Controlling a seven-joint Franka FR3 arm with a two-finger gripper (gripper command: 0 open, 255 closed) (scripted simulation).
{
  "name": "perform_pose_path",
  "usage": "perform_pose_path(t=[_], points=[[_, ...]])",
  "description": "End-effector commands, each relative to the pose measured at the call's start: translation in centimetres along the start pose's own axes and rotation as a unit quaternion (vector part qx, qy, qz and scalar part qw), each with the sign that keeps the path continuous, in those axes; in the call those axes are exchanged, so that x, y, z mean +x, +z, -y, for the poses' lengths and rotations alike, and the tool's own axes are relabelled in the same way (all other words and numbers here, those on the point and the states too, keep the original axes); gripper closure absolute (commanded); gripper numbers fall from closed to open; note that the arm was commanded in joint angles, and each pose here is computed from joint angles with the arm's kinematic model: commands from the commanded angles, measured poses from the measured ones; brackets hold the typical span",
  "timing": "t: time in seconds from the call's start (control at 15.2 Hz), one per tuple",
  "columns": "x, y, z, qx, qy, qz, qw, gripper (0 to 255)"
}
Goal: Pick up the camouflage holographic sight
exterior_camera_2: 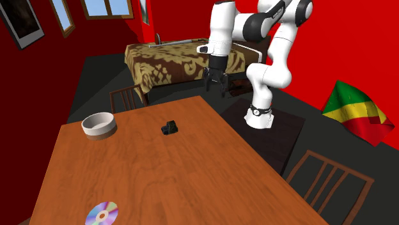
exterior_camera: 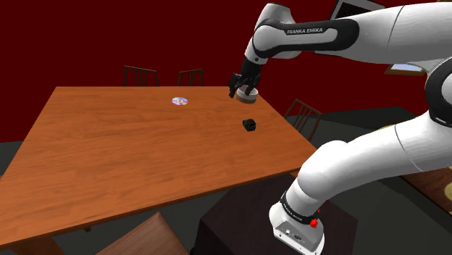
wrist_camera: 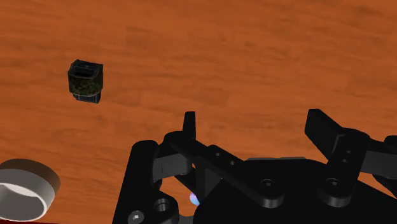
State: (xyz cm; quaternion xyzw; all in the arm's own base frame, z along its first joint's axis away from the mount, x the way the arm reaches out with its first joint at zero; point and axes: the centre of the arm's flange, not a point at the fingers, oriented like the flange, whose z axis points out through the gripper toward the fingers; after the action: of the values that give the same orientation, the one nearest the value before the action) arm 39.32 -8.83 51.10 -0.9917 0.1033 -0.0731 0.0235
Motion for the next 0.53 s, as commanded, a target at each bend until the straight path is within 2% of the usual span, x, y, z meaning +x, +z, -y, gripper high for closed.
perform_pose_path(t=[0.0,0.46], points=[[0.6,1.8,-1.7,-0.005,0.009,0.003,0.9999,0],[3.2,8.2,-7.5,-0.022,0.043,0.014,0.9987,0]])
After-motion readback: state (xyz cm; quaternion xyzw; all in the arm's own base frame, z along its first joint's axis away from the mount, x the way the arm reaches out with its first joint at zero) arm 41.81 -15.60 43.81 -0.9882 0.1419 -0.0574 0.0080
